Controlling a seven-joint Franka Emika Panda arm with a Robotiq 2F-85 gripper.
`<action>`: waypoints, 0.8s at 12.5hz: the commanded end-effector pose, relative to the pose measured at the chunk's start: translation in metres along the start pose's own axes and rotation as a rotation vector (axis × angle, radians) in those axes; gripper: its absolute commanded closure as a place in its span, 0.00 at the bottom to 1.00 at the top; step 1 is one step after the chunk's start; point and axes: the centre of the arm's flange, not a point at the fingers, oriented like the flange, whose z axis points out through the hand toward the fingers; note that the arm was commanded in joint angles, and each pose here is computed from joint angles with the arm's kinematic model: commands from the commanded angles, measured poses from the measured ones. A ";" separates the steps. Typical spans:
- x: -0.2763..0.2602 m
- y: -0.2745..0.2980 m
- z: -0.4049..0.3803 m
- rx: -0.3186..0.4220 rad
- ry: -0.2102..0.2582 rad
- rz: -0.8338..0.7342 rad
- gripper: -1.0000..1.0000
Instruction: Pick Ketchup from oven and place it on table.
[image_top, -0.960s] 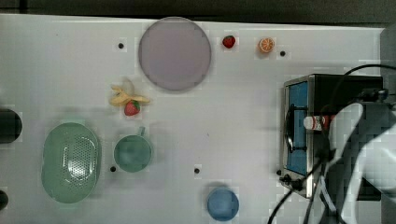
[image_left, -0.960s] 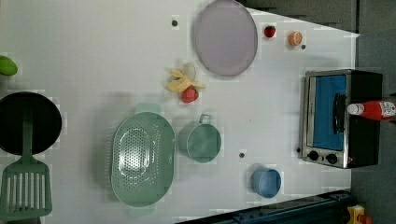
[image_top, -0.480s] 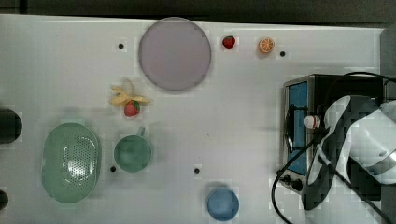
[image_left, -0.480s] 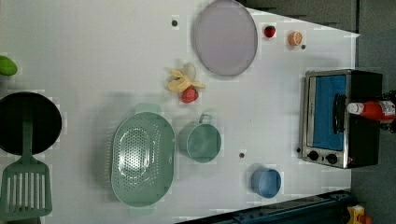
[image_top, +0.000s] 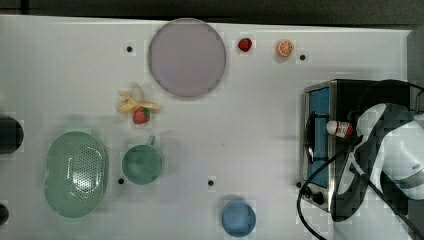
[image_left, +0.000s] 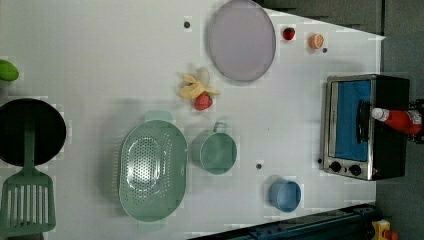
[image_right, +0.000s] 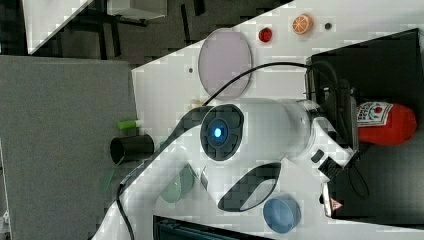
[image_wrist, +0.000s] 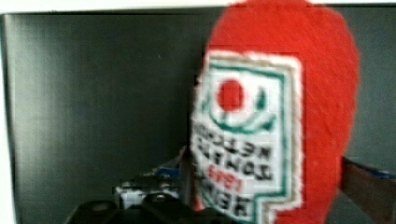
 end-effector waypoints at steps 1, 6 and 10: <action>0.007 0.002 -0.014 0.031 0.007 0.010 0.29; -0.002 -0.012 -0.046 0.053 -0.005 -0.016 0.36; -0.059 -0.042 -0.136 0.085 -0.061 -0.141 0.36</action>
